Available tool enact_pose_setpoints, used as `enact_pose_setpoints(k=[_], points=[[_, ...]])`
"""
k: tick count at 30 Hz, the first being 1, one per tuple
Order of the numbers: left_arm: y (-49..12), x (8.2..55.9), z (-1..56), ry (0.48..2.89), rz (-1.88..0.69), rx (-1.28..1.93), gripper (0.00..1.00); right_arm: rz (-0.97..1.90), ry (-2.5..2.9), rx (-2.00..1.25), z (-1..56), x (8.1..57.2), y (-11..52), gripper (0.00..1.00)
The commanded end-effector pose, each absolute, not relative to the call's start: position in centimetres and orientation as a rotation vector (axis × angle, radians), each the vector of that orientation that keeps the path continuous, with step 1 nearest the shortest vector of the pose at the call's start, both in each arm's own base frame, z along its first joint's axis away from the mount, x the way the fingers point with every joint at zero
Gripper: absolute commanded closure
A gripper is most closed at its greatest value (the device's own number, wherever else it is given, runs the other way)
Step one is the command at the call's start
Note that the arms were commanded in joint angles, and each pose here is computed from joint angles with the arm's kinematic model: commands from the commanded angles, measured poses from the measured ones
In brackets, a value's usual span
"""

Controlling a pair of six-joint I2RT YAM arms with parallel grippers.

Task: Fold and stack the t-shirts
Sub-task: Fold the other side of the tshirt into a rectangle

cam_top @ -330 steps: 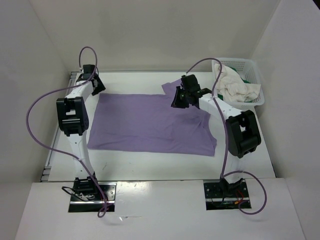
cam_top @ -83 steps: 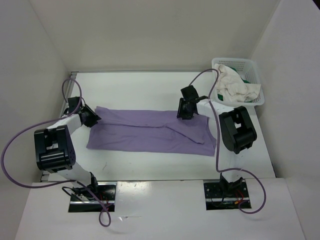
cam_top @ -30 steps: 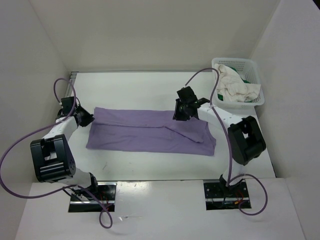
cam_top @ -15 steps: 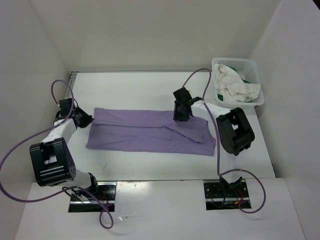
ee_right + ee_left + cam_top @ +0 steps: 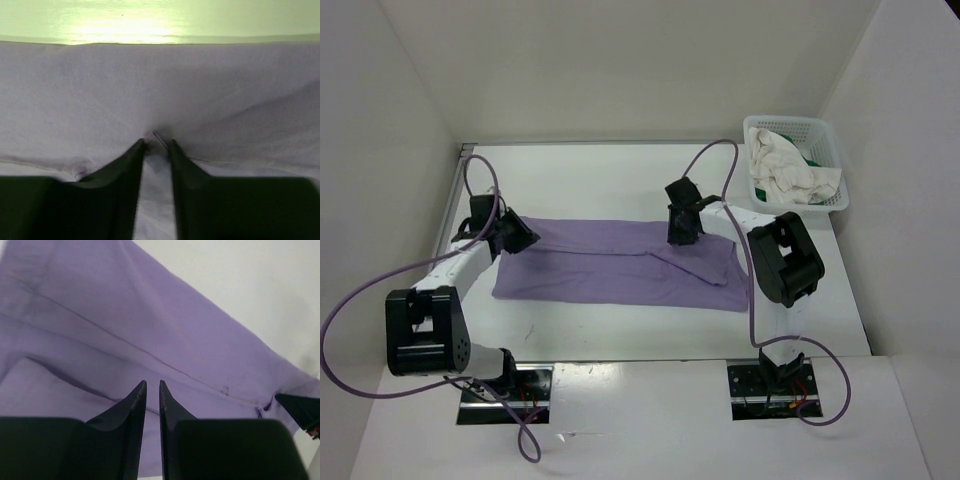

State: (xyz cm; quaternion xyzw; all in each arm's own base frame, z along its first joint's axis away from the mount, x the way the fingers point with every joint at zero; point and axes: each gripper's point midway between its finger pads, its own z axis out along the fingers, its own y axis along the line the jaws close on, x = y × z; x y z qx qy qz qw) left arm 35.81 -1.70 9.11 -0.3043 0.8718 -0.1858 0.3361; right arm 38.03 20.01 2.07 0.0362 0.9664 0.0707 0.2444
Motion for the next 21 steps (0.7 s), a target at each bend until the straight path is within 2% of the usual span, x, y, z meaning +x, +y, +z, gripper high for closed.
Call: enact_pose_setpoints(k=[1, 4, 8, 21], points=[[-3.3, 36.4, 9.3, 2.267, -0.511, -0.727, 0.77, 0.240, 2.609, 0.094, 2.9, 38.9, 20.6, 0.72], [-4.9, 36.4, 9.1, 2.284, -0.528, -0.692, 0.77, 0.265, 2.617, 0.086, 3.2, 38.6, 20.9, 0.83], [-5.4, 36.3, 8.4, 2.300, -0.523, -0.680, 0.77, 0.303, 2.608, 0.078, 4.8, 38.0, 21.0, 0.87], [-5.8, 37.1, 7.9, 2.288, -0.562, -0.701, 0.77, 0.439, 2.688, 0.025, 6.4, 31.0, 22.8, 0.88]])
